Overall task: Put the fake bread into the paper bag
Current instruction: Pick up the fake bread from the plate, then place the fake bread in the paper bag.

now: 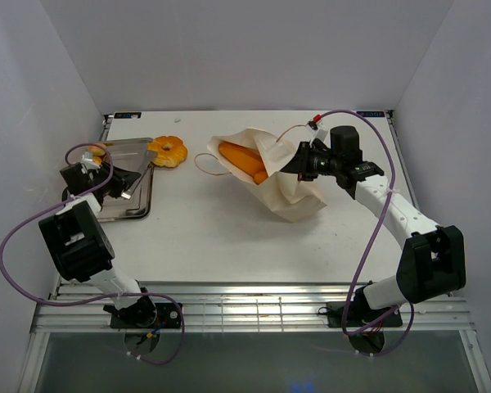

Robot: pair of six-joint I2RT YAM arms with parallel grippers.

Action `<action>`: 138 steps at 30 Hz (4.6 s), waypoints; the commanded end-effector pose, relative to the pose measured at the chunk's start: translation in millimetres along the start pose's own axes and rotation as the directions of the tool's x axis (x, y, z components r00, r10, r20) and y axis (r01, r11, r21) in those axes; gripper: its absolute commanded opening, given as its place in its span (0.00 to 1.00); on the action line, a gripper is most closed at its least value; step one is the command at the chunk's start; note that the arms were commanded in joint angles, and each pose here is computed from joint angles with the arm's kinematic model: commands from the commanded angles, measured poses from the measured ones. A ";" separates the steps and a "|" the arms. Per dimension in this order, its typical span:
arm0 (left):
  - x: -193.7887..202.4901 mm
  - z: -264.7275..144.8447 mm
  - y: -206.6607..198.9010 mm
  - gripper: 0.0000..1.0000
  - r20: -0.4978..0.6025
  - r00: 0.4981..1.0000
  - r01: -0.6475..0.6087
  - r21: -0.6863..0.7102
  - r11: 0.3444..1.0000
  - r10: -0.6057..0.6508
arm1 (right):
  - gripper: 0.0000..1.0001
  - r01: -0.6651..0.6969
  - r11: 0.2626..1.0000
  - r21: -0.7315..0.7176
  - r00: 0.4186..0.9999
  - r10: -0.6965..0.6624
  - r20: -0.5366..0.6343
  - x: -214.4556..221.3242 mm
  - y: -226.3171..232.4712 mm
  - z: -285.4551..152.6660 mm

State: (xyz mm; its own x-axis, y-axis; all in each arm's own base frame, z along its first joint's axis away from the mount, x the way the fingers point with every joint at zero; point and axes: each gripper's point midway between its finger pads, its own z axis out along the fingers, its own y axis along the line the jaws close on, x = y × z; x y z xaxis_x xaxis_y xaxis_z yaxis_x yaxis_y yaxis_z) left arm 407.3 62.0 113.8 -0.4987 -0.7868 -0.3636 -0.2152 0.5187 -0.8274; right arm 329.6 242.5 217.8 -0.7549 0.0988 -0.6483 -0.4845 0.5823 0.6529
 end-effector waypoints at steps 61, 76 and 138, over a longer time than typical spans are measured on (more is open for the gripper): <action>133.9 -202.3 -312.7 0.00 0.005 0.920 -0.338 0.513 0.789 0.391 | 0.08 -0.020 0.991 0.132 0.995 0.007 0.103 -36.2 23.8 -38.1; 126.8 -206.1 -316.7 0.00 0.059 0.900 -0.403 0.483 0.777 0.431 | 0.08 -0.031 0.996 -0.080 0.991 0.041 0.128 -73.7 87.9 -46.0; 177.7 -156.9 -325.9 0.00 -0.038 0.853 -0.490 0.287 0.823 0.521 | 0.08 0.199 0.897 0.394 0.966 -0.247 0.075 -79.2 44.3 -64.3</action>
State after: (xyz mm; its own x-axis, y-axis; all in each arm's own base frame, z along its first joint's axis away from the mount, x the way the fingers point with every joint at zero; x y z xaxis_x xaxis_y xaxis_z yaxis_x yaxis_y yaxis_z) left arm 261.9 -203.8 364.5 -0.6244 -0.3747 -0.6854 0.2877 0.7054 -0.6478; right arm 335.7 204.4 291.3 -0.6681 -0.0220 -0.7437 -0.3662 0.8798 0.3030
